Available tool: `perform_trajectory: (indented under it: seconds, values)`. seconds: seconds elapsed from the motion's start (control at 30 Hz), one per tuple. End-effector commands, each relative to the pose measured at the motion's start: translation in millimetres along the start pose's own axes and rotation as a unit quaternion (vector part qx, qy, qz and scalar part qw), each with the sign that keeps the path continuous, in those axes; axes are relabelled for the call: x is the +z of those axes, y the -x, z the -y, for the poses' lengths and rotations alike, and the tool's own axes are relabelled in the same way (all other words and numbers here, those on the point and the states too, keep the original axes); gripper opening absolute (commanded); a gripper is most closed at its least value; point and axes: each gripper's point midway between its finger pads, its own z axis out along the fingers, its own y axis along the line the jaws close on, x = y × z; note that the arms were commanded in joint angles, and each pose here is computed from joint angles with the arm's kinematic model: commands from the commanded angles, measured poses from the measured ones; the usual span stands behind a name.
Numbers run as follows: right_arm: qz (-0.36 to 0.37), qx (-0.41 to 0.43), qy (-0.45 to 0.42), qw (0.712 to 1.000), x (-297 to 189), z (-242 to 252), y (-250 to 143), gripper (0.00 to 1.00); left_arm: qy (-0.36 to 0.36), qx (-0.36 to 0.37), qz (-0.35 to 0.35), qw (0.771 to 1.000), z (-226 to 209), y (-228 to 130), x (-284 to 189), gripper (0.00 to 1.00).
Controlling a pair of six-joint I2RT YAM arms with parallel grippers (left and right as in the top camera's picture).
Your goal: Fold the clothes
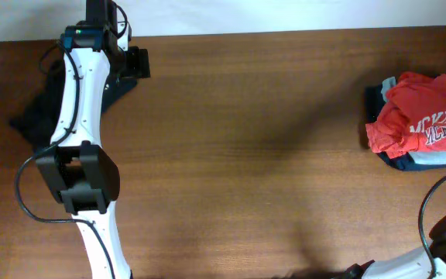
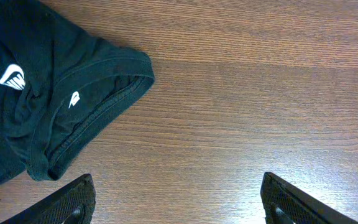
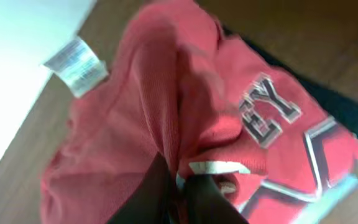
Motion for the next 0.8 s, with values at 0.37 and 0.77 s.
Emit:
perform_trajectory:
  seconds: [0.37,0.77]
  values:
    - [-0.083,0.01,-0.091,0.992,24.0,47.7,-49.3,0.04,-0.005,0.006,-0.004,1.0,2.1,-1.1,5.4,0.85]
    - [-0.051,0.075,-0.063,0.994,-12.7,37.8,-23.4,0.65,-0.005,0.006,-0.004,1.0,2.2,-1.1,5.4,0.85]
